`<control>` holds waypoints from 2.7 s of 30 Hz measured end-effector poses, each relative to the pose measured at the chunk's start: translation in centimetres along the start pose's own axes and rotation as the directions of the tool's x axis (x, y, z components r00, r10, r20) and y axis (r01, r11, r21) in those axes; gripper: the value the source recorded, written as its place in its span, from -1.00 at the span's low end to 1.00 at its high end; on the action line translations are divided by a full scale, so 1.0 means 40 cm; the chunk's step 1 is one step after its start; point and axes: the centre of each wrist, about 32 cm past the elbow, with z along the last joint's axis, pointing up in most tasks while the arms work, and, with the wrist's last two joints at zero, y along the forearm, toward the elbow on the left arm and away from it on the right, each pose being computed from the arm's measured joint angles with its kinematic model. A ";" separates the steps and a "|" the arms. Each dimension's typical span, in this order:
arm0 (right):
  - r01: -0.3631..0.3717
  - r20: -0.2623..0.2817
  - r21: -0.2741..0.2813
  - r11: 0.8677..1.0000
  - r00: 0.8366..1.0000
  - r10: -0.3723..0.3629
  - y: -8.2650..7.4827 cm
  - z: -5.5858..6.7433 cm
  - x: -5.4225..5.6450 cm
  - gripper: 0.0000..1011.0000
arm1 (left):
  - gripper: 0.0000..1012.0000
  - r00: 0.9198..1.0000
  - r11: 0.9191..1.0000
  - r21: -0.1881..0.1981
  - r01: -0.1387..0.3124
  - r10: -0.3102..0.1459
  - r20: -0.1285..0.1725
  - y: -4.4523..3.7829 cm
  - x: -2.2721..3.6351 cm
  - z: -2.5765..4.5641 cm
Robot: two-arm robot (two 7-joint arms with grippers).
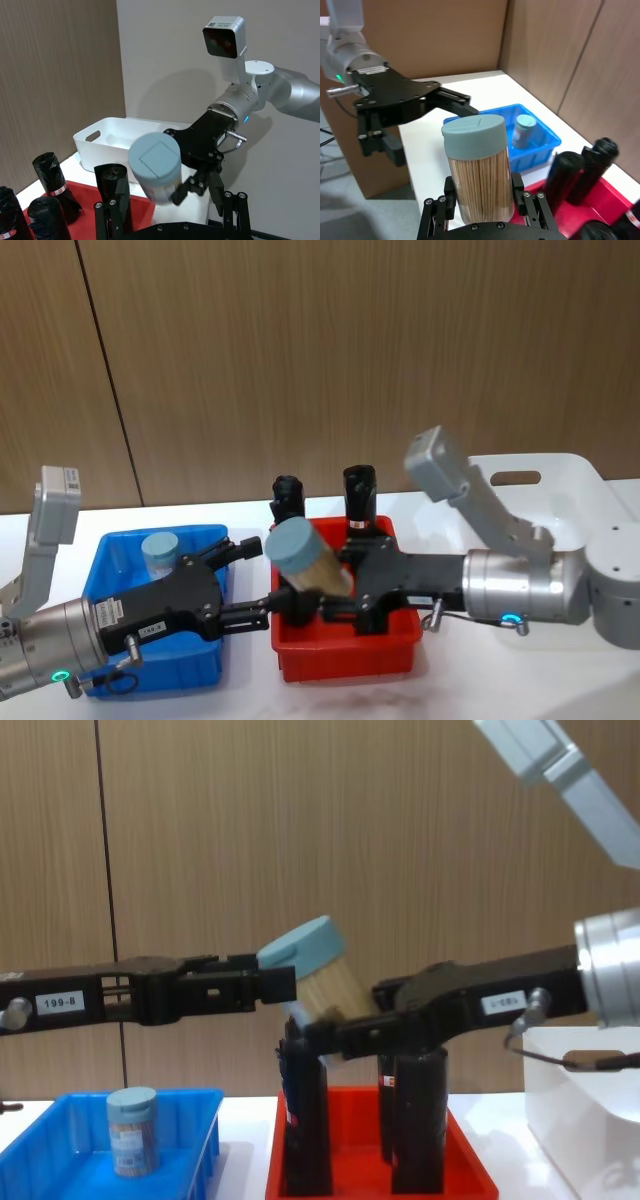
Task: Pick the cotton swabs from the blue box and place them into the white box.
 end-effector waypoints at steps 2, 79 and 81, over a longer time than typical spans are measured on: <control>0.018 -0.006 0.005 1.000 1.000 -0.018 -0.012 -0.004 0.005 0.30 | 0.98 1.000 1.000 0.000 0.000 0.000 0.000 0.000 0.000 0.000; 0.573 -0.156 -0.202 0.794 0.782 -0.604 -0.320 -0.262 0.235 0.98 | 0.98 1.000 1.000 0.003 -0.012 0.012 0.002 -0.003 -0.002 -0.001; 0.574 -0.154 -0.199 0.794 0.782 -0.604 -0.317 -0.263 0.231 0.98 | 0.98 1.000 1.000 0.005 -0.019 0.019 0.005 -0.006 -0.004 -0.002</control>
